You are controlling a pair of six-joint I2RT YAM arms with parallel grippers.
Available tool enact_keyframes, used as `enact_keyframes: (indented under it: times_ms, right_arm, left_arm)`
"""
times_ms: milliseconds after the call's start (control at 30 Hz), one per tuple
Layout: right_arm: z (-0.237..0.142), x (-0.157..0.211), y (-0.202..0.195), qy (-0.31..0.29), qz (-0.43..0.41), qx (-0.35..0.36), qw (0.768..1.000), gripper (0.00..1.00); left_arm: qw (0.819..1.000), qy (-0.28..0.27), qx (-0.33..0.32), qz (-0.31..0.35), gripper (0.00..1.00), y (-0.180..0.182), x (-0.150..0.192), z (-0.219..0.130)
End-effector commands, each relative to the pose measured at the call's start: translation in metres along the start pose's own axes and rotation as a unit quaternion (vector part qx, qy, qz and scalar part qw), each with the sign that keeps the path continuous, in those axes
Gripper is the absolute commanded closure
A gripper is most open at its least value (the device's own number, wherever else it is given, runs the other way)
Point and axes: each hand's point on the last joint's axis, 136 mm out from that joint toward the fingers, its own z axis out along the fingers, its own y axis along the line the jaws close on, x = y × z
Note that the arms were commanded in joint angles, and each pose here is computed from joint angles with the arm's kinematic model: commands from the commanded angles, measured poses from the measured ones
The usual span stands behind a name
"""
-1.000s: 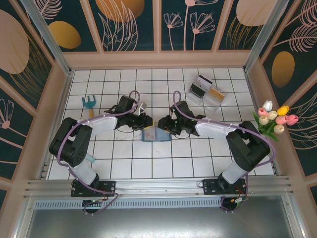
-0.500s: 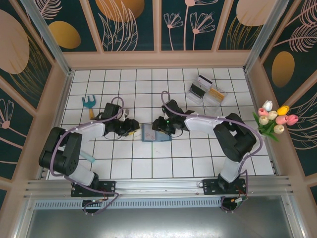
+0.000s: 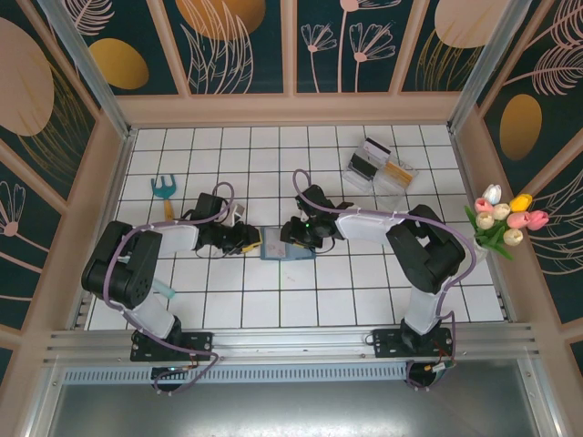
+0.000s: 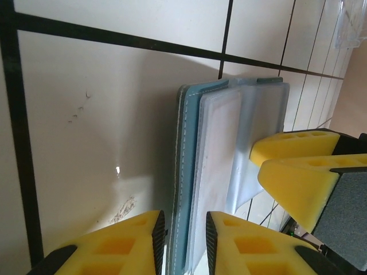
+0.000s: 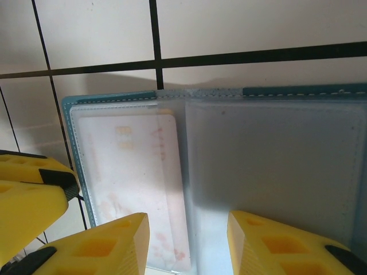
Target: Take the credit cards out of the card holder
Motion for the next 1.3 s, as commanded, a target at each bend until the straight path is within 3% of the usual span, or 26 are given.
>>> enact_keyframes:
  times_ms: [0, 233, 400, 600, 733, 933, 1067, 1267]
  right_arm:
    - [0.003, 0.000, -0.002, 0.002, -0.004, 0.011, 1.000, 0.58]
    - [0.002, 0.002, -0.001, 0.002, -0.004, 0.002, 1.000, 0.58]
    - [-0.007, -0.002, 0.014, -0.010, -0.012, -0.042, 0.999, 0.58]
    - [-0.022, -0.002, 0.026, -0.024, -0.010, -0.103, 0.994, 0.52]
    - [-0.039, -0.005, 0.026, -0.051, -0.008, -0.123, 0.991, 0.46]
    - [-0.041, -0.003, 0.031, -0.041, -0.025, -0.133, 0.990, 0.39]
    - [-0.035, -0.006, 0.034, -0.036, -0.019, -0.138, 0.990, 0.39]
    - [-0.028, -0.009, 0.027, -0.031, -0.010, -0.122, 0.992, 0.47]
  left_arm:
    - [1.000, 0.010, 0.015, 0.007, 0.72, -0.001, 0.001, 0.006]
    - [0.999, 0.017, 0.046, 0.013, 0.82, -0.013, 0.003, 0.006]
    - [0.995, 0.022, 0.096, 0.035, 0.88, -0.042, 0.008, 0.004]
    - [0.994, 0.018, 0.095, 0.058, 1.00, -0.062, 0.007, 0.010]
    - [0.992, 0.008, 0.102, 0.068, 1.00, -0.072, 0.002, 0.006]
    - [0.990, 0.007, 0.112, 0.086, 1.00, -0.086, 0.001, 0.002]
    - [0.990, 0.006, 0.110, 0.090, 1.00, -0.087, 0.002, 0.000]
    - [0.991, 0.007, 0.103, 0.087, 1.00, -0.084, 0.002, 0.001]
